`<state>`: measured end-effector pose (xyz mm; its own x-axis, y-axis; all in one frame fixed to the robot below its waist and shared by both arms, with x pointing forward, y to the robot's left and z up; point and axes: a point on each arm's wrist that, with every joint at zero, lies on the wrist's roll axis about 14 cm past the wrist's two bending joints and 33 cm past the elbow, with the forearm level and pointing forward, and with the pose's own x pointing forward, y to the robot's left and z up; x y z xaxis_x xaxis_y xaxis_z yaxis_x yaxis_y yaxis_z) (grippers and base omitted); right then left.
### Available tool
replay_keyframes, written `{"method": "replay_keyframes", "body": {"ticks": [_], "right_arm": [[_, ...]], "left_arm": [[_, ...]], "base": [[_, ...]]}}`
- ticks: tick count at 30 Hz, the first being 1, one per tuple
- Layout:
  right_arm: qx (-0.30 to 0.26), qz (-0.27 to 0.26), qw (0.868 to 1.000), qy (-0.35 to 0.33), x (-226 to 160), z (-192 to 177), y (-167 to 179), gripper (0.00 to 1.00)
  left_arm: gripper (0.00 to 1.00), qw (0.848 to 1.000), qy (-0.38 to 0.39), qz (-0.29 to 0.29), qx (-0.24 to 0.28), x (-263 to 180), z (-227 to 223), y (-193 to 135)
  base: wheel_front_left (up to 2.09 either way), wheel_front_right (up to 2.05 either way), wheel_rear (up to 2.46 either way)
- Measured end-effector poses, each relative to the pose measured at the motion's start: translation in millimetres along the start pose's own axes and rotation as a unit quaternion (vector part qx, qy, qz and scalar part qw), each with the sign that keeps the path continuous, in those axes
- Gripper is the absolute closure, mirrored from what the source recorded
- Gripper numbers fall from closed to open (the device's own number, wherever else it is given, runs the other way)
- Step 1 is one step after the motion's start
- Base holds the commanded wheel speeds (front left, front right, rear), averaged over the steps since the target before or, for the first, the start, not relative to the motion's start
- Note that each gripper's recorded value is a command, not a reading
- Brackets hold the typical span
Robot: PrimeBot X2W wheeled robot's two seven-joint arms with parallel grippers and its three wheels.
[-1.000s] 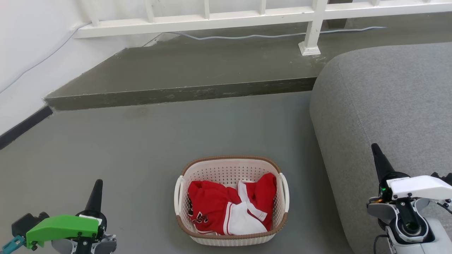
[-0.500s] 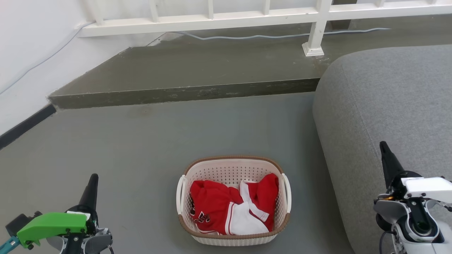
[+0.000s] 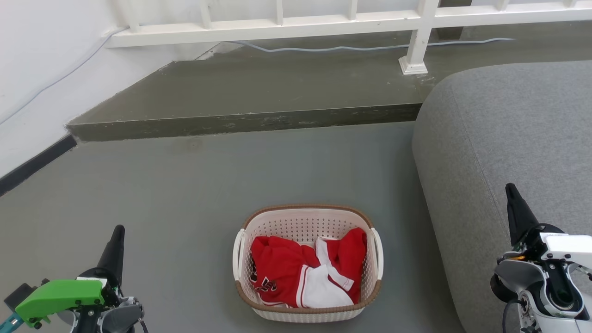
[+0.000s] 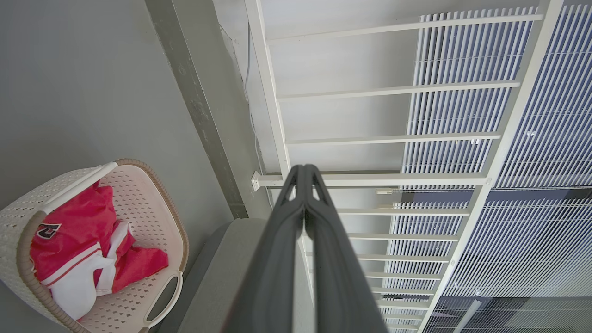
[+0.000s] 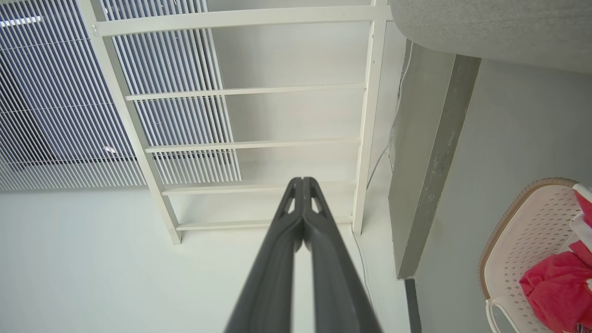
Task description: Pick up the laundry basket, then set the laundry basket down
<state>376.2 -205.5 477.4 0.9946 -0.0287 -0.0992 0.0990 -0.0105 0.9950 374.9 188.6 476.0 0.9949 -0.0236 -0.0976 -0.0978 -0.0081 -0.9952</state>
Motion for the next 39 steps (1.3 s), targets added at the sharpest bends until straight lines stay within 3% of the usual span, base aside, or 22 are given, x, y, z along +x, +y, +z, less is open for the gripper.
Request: {"method": "replay_keyframes", "body": {"ticks": [39], "right_arm": [[0.0, 0.001, 1.0, -0.001, 0.1, 0.3, 0.4, 1.0]], "left_arm": [[1.0, 1.0, 0.0, -0.001, 0.0, 0.2, -0.2, -0.7]], "base": [[0.0, 0.0, 0.0]]}}
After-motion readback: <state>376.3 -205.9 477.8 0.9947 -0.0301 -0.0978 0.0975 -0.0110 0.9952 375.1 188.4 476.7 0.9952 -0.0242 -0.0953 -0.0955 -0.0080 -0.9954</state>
